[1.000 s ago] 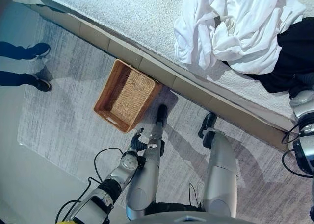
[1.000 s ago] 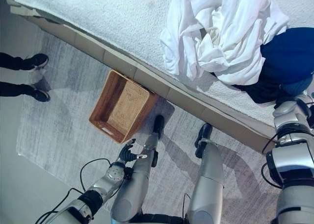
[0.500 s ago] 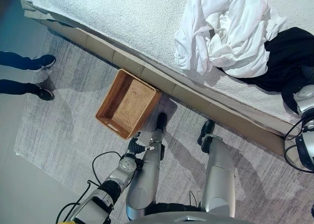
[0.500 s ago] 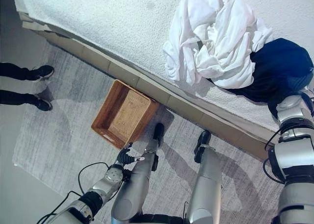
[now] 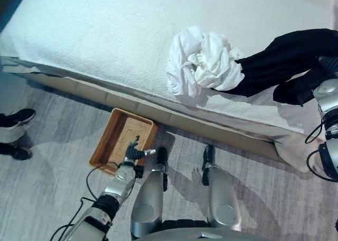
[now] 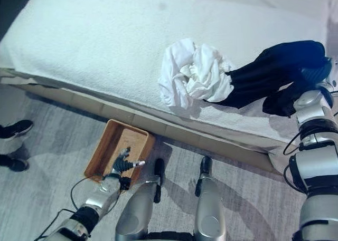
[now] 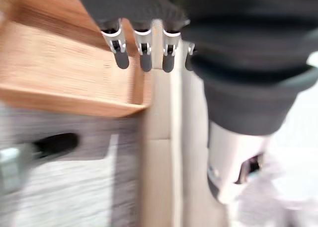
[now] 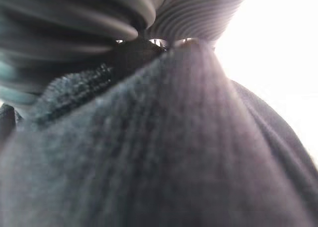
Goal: Pick up clothes into the bucket
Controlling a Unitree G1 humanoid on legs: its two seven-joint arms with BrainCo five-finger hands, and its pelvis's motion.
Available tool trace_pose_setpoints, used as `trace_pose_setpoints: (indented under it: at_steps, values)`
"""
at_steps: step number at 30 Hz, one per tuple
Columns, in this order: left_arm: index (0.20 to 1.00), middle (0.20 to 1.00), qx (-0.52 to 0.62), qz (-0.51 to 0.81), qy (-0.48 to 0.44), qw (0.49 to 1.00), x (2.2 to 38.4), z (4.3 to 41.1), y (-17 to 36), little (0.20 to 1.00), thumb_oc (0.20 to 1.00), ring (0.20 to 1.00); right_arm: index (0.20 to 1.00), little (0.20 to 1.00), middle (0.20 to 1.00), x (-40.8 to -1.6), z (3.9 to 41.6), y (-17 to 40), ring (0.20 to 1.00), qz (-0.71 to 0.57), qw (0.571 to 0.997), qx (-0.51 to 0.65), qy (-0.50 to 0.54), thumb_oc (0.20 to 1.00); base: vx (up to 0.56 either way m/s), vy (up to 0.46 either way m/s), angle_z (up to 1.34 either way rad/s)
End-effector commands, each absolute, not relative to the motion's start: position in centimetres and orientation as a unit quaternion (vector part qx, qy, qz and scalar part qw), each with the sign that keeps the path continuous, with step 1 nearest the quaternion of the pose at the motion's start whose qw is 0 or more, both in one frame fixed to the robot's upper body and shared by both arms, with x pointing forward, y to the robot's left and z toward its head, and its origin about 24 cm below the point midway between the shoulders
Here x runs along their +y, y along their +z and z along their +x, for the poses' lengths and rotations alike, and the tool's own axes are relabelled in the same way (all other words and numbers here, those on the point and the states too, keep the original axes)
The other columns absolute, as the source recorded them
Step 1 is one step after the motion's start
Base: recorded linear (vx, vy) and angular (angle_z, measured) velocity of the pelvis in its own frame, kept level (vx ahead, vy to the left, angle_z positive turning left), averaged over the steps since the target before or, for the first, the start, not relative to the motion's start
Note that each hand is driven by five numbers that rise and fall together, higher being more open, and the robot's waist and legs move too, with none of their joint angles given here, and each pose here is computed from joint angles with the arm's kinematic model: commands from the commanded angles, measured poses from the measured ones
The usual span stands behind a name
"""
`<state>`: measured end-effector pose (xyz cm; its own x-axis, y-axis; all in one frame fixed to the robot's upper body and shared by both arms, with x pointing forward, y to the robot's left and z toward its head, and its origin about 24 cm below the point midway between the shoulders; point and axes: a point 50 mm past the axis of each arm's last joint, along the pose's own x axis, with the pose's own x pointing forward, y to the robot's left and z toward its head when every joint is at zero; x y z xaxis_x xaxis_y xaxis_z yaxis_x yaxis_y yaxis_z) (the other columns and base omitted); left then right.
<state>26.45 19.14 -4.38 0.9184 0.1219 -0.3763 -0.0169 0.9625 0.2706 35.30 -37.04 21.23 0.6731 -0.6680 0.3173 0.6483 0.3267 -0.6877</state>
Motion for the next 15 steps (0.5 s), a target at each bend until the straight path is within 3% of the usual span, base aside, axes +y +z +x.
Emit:
trace_pose_setpoints:
  at_steps: [1, 5, 15]
  values:
    - [1.000, 1.000, 0.168, 0.103, 0.026, 0.980, 19.1, 25.9, -3.6, 1.000, 1.000, 1.000, 0.200, 0.200, 0.200, -36.6, 35.3, 24.6, 0.200, -0.423, 0.808, -0.062, -0.405, 0.200, 0.11, 0.050, -0.37]
    - [1.000, 1.000, 0.144, 0.093, 0.020, 0.985, 19.0, 26.7, -2.3, 1.000, 1.000, 1.000, 0.200, 0.200, 0.200, -35.7, 35.6, 25.2, 0.200, -0.422, 0.815, -0.081, -0.389, 0.200, 0.08, 0.026, -0.19]
    - [1.000, 1.000, -0.032, 0.085, -0.047, 0.995, 16.6, 31.0, 7.3, 1.000, 1.000, 1.000, 0.200, 0.200, 0.200, -31.2, 36.0, 27.3, 0.200, -0.428, 0.838, -0.178, -0.287, 0.200, 0.10, -0.001, -0.12]
